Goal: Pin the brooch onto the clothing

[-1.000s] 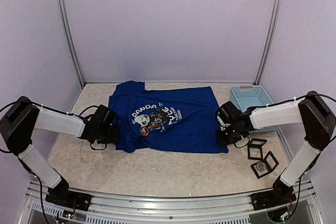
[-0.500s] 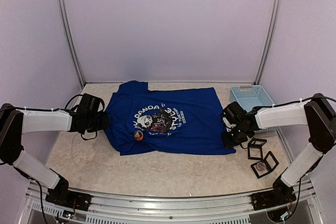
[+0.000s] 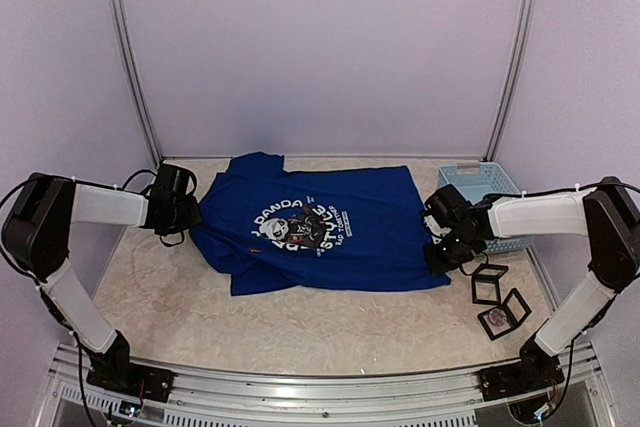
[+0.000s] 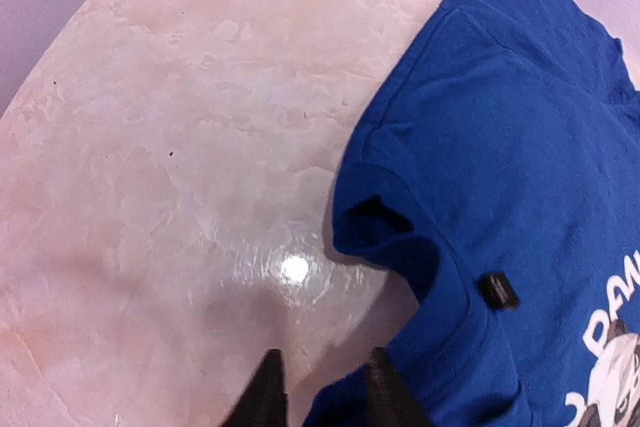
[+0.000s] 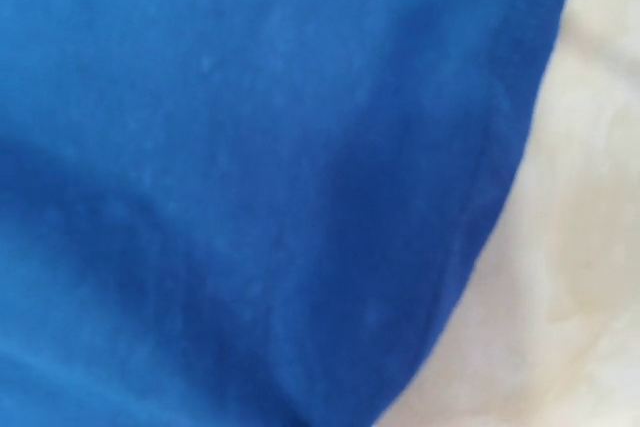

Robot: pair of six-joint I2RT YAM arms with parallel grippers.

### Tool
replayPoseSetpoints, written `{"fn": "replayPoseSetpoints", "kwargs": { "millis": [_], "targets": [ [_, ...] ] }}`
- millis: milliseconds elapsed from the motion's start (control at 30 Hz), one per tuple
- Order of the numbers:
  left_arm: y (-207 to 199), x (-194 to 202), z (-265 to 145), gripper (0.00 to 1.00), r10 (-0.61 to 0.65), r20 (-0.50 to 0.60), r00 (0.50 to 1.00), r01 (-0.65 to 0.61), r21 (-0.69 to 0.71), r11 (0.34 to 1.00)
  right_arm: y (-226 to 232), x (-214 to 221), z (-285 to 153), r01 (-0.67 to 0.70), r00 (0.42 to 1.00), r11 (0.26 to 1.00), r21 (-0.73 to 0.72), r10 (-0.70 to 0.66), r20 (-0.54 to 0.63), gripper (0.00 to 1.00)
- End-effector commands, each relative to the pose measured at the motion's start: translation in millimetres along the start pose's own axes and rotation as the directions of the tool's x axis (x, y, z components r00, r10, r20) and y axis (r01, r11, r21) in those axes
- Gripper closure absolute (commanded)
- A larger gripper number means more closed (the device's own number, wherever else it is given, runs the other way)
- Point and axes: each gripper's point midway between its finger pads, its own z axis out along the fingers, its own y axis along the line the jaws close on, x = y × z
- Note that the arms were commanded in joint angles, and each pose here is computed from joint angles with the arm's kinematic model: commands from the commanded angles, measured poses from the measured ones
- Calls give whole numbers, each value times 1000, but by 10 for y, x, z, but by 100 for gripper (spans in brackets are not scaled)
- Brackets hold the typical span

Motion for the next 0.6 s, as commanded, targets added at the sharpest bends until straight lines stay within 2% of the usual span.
{"fn": "replayPoseSetpoints", "kwargs": {
  "millis": [0,33,67,167,233,333,400,467,567],
  "targets": [
    [-192,-246,81,49,56,50,997,-55,-24,998,5,-183,-18,9,999,1000,-18,-9,35,100],
    [-223,-229,19,38,92,58,994,-88,-57,994,6,-193,-10,9,999,1000,-19,-9,34,100],
    [-311,-186,-73,32,134,66,989,-130,-69,989,9,-209,-7,11,999,1000,-19,-11,37,100],
    [-689,-28,-576,25,258,114,959,-256,-36,966,19,-235,-3,12,999,1000,-25,-11,43,100],
    [-901,239,-895,26,337,109,935,-342,22,940,21,-237,-1,8,999,1000,-28,-7,44,100],
    [-1133,769,-1253,41,445,54,894,-447,162,880,15,-205,20,5,999,1000,-27,-4,39,100],
    [-1194,1158,-1346,46,532,-16,846,-512,250,822,10,-195,29,4,999,1000,-24,-4,35,100],
    [-1185,1451,-1378,45,613,-72,787,-574,282,769,8,-193,33,5,999,1000,-22,-5,32,100],
    [-1127,1739,-1278,34,701,-136,700,-654,271,706,11,-195,35,4,999,1000,-25,-3,33,100]
  ]
}}
